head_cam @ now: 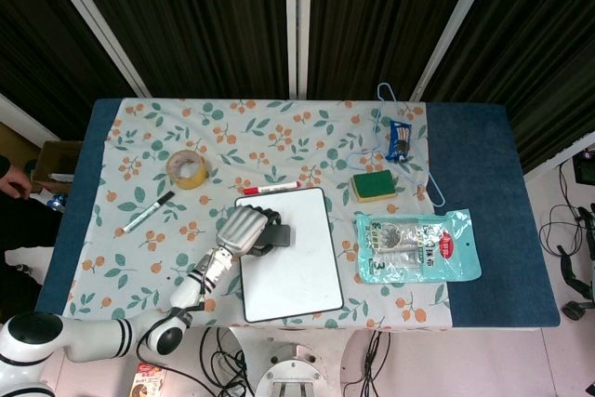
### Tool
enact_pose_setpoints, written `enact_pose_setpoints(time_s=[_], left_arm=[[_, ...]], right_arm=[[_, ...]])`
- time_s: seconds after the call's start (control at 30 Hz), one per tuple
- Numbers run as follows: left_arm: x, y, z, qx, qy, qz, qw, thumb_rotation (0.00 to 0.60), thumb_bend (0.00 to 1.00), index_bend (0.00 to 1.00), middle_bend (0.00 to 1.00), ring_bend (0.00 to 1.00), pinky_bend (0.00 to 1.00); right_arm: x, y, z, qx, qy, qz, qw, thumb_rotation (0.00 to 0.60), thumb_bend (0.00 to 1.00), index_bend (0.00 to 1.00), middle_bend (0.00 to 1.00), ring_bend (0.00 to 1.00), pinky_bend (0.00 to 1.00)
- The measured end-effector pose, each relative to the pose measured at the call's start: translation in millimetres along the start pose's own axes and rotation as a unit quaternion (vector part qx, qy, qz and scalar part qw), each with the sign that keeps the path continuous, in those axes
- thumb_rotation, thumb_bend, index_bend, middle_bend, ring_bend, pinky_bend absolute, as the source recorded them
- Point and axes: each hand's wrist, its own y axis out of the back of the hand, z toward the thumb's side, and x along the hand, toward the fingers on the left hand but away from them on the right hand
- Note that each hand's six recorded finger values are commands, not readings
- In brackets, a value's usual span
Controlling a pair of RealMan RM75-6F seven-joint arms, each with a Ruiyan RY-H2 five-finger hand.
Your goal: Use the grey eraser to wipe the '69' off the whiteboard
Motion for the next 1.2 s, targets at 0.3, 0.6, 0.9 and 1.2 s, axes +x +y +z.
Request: enact_pose_setpoints(time_s=[0.3, 0.6, 0.9, 1.2], left_arm=[[-15, -10, 13, -0.019, -0.028, -0.067, 0.9972, 0.600, 0.40, 0.70, 0.70, 0.64, 0.63], [-38, 3, 33, -0.030, -0.067, -0.091, 0.9931, 0.600, 0.41, 0.71, 0.70, 0.66, 0.64], [-49, 41, 24, -0.040, -0.064, 0.000, 0.9971, 0.600, 0.40, 0.71, 0.70, 0.66, 0.65], [-65, 62, -75, -0.020, 0.049, 0.104, 0.9932, 0.600, 0.40, 0.71, 0.70, 0.66, 0.65]], right_arm=[[1, -1, 1, -0.002, 0.001, 0.000, 1.0000, 0.600, 0.37, 0.00, 0.00, 0.00, 0.00], [0, 2, 0, -0.004, 0.000, -0.002, 1.0000, 0.600, 0.37, 0.00, 0.00, 0.00, 0.00], [-2, 0, 1, -0.003, 0.002, 0.001, 1.0000, 0.600, 0.37, 0.00, 0.00, 0.00, 0.00], [-3, 1, 8, -0.001, 0.010, 0.000, 0.9999, 0.600, 0.37, 0.00, 0.00, 0.00, 0.00]])
